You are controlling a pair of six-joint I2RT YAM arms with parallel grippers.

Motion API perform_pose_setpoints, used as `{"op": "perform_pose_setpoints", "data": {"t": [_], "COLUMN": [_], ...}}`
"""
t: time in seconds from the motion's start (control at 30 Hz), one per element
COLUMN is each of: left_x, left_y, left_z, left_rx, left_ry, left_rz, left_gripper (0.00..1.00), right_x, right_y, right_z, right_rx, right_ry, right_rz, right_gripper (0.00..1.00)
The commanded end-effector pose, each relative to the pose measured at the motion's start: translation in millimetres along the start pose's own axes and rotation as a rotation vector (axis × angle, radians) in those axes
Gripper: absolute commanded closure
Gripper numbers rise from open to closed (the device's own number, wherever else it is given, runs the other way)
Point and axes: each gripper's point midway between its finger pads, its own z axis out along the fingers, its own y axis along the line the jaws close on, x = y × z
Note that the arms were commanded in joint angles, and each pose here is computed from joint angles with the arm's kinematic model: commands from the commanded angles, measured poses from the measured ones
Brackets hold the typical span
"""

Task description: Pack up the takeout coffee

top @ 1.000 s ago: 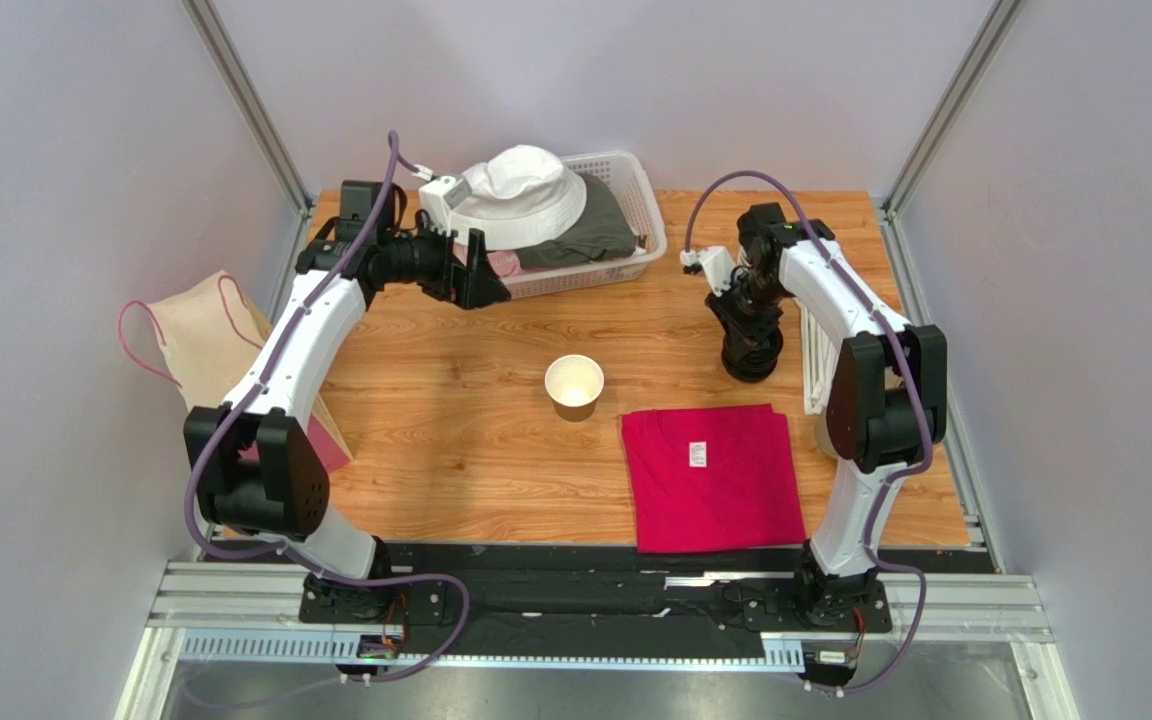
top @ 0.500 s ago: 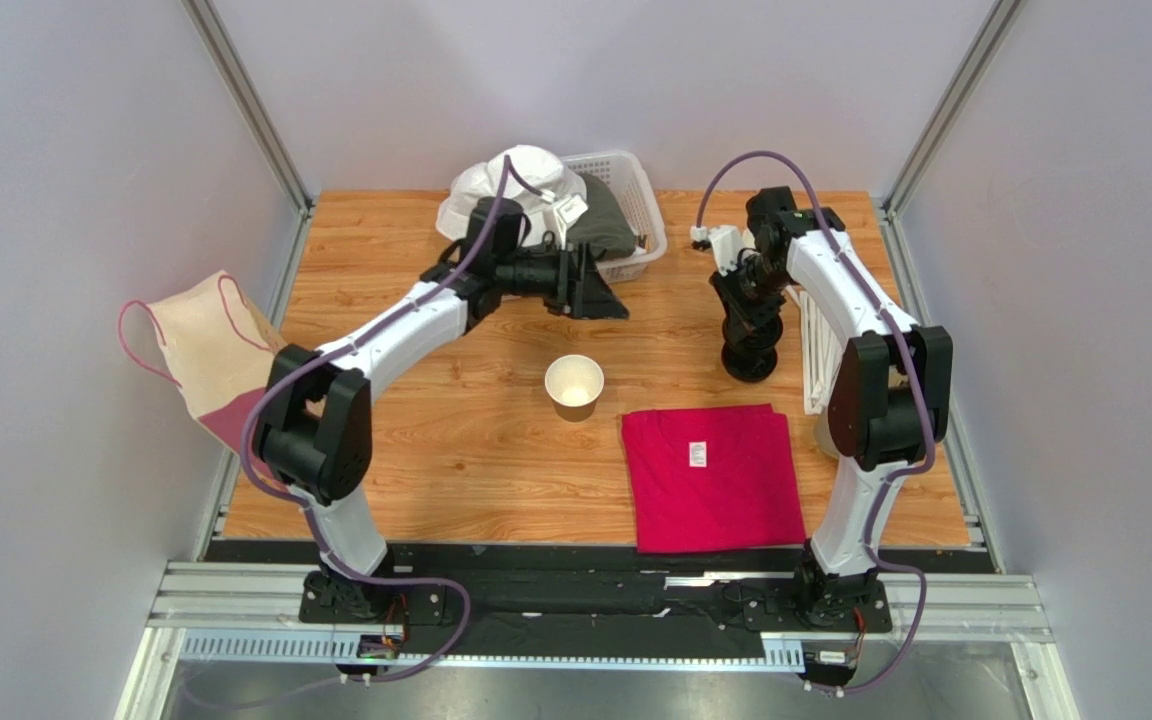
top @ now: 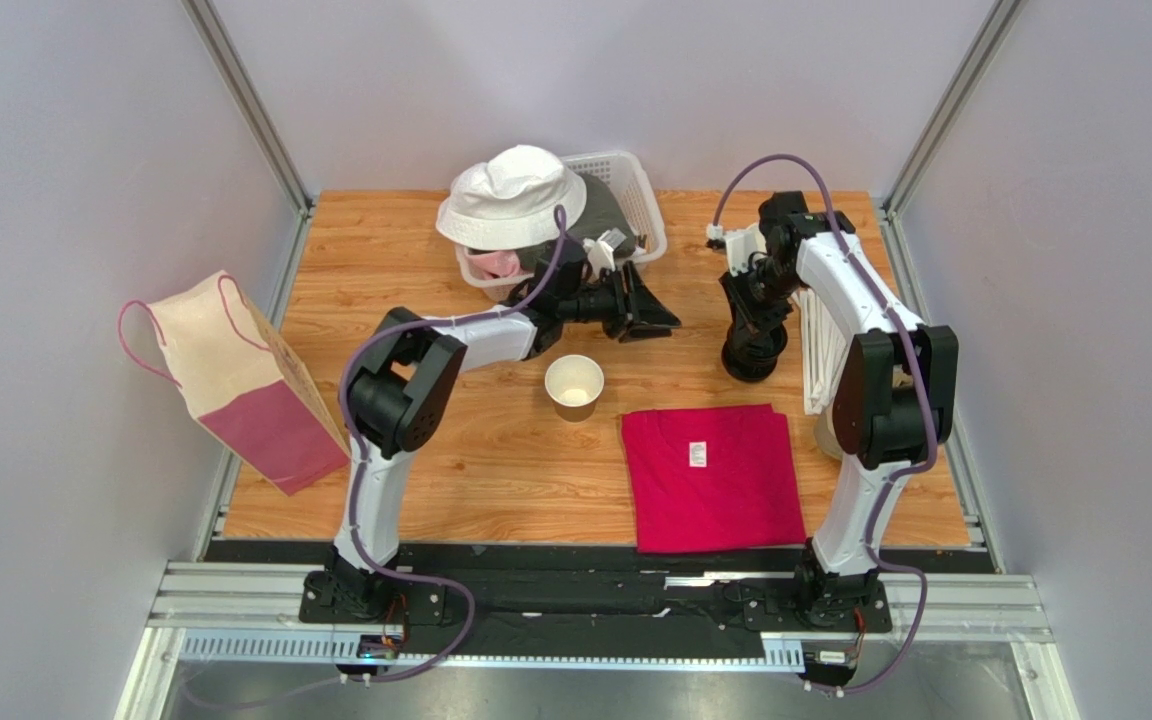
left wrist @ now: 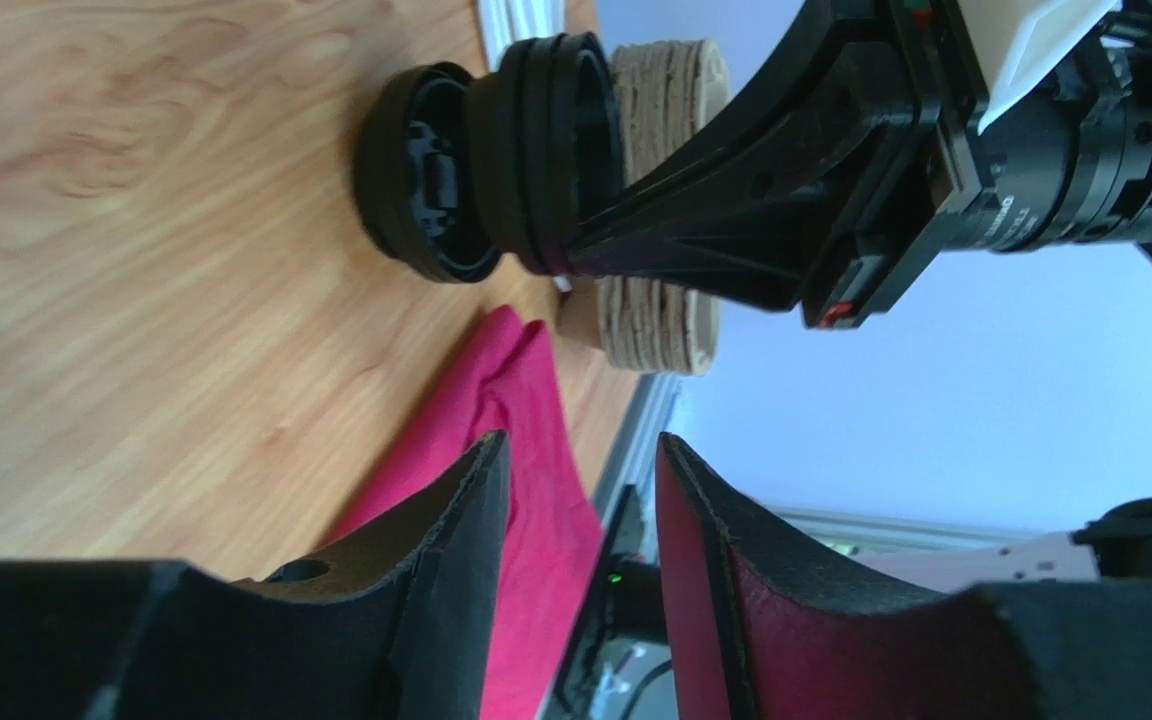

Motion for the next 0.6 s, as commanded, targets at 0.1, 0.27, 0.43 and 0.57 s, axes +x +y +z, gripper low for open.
{"op": "perform_pose_setpoints", "data": {"t": [0.1,0.27,0.43,0.57], "left_x": [3.5,14.5,18.4,18.1], "left_y": [-30.3,-24.6,-18.1,-10.3], "left_z": [40.4,61.6,77.3,83.5], "left_rx": [0.072,0.039,0.015,-0.004], "left_ry": [-0.022,-0.014,-0.011,-0.011], "left_rz": [-0.087,-0.115,-0.117,-0.111], "left_gripper": [0.63,0.76,0.79,0.81], "right_x": [-9.3,-13.0,-10.1,-5.8], "right_y": [2.2,4.8,6.1,7.5], "right_z": [-2.5,-5.0,-6.3,-5.4], "right_rx": [-0.015,-0.026,-0.027,-0.030], "right_ry": [-0.048,-0.060,-0.051,-0.043], "right_rz": [0.042,0.053,0.055,0.058], "right_gripper": [1.00,1.00,1.00,1.00]}}
